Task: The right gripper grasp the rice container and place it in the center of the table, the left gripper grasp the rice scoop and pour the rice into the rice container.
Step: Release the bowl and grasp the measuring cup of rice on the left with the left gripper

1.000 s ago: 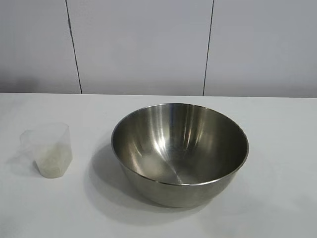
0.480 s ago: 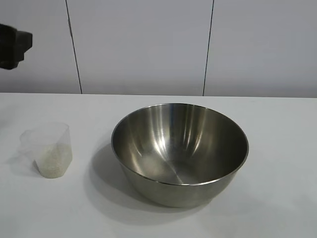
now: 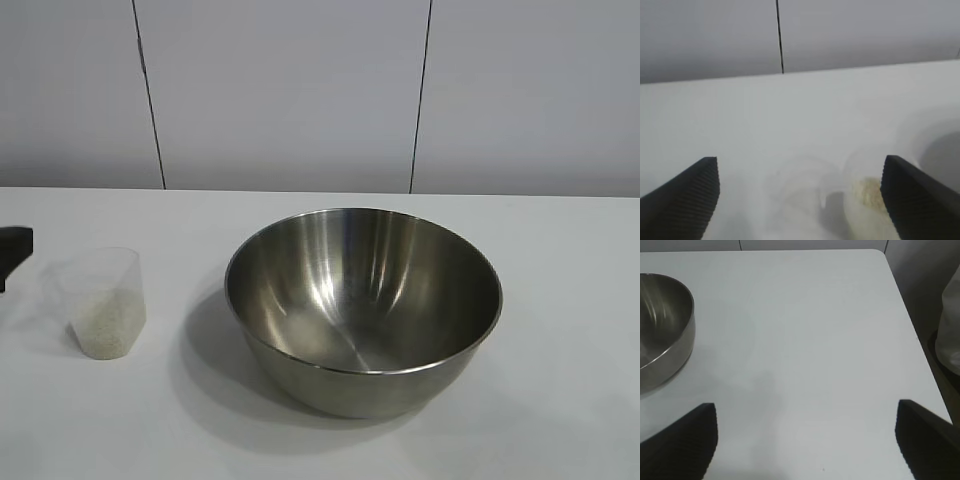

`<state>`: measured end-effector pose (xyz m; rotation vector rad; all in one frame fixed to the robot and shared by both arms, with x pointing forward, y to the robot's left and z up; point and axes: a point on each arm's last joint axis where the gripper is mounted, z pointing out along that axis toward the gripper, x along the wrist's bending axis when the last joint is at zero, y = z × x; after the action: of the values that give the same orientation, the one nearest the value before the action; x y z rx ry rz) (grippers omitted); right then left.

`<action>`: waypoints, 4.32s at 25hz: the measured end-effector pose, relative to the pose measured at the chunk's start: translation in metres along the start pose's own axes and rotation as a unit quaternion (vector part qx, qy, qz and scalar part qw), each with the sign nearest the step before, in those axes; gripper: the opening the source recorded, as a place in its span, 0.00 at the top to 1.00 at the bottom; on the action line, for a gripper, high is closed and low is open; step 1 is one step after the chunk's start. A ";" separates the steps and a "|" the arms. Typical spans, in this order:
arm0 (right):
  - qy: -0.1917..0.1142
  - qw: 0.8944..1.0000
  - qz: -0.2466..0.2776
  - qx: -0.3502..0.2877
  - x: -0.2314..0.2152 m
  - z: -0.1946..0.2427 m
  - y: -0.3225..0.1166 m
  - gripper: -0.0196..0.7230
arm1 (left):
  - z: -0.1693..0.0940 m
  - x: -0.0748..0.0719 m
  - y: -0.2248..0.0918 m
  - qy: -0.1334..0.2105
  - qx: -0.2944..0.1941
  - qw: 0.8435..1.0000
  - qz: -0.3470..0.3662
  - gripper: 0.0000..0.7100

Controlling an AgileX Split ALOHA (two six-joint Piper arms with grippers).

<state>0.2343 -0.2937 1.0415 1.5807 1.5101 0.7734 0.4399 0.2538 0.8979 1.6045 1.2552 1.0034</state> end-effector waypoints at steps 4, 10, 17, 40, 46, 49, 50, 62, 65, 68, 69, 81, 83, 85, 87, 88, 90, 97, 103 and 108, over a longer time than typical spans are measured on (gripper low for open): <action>0.000 1.000 0.000 0.000 0.000 0.000 0.000 0.08 | 0.004 -0.001 -0.014 -0.002 0.033 0.999 0.006 0.11; 0.000 1.000 0.000 0.000 0.000 0.000 0.000 0.08 | 0.009 -0.003 -0.032 -0.005 0.076 0.997 0.024 0.12; 0.000 1.000 0.000 0.000 0.000 0.000 0.000 0.08 | 0.025 -0.006 -0.042 -0.007 0.093 0.995 0.039 0.12; 0.000 1.000 0.000 0.000 0.000 0.000 0.000 0.08 | 0.070 0.000 -0.046 0.037 0.080 0.995 0.040 0.12; 0.000 1.000 0.000 0.000 0.000 0.000 0.000 0.08 | 0.075 0.016 -0.044 0.046 0.073 0.996 0.031 0.12; 0.000 1.000 0.000 0.000 0.000 0.000 0.000 0.08 | 0.080 0.017 -0.041 0.021 0.062 0.997 0.037 0.12; 0.000 1.000 0.000 0.000 0.000 0.000 0.000 0.08 | 0.080 0.015 -0.040 0.014 0.060 0.997 0.039 0.12; 0.000 1.000 0.000 0.000 0.000 0.000 0.000 0.08 | 0.081 0.012 -0.040 -0.005 0.058 0.997 0.047 0.12; 0.000 1.000 0.000 0.000 0.000 0.000 0.000 0.08 | 0.081 0.012 -0.040 -0.005 0.057 0.997 0.047 0.12; 0.000 1.000 0.000 0.000 0.000 0.000 0.000 0.08 | 0.083 0.012 -0.038 -0.005 0.053 0.997 0.047 0.12; 0.000 1.000 0.000 0.000 0.000 0.000 0.000 0.08 | 0.084 0.012 -0.038 -0.005 0.051 0.998 0.047 0.12; 0.000 1.000 0.000 0.000 0.000 0.000 0.000 0.08 | 0.095 0.009 -0.028 -0.019 0.024 0.999 0.034 0.15; 0.000 1.000 0.000 0.000 0.000 0.000 0.000 0.08 | 0.096 0.009 -0.027 -0.020 0.022 0.999 0.033 0.17; 0.000 1.000 0.000 0.000 0.000 0.000 0.000 0.08 | 0.097 0.009 -0.026 -0.021 0.020 0.999 0.033 0.18; 0.000 1.000 0.000 0.000 0.000 0.000 0.000 0.08 | 0.097 0.009 -0.026 -0.021 0.020 0.999 0.032 0.21; 0.000 1.000 0.000 0.000 0.000 0.000 0.000 0.08 | 0.097 0.009 -0.026 -0.022 0.020 0.999 0.032 0.24; 0.000 1.000 0.000 0.000 0.000 0.000 0.000 0.08 | 0.097 0.009 -0.026 -0.022 0.021 0.999 0.032 0.33; 0.000 1.000 0.000 0.000 0.000 0.000 0.000 0.08 | 0.097 0.008 -0.028 -0.027 0.022 0.999 0.034 0.68; 0.000 1.000 0.000 0.000 0.000 0.000 0.000 0.08 | 0.097 0.008 -0.028 -0.028 0.024 0.999 0.034 0.80; 0.000 1.000 0.000 0.000 0.000 0.000 0.000 0.08 | 0.097 0.007 -0.028 -0.032 0.023 0.999 0.036 0.95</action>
<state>0.2343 -0.2937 1.0415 1.5800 1.5107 0.7729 0.5236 0.2512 0.8403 1.7146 1.1929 0.9651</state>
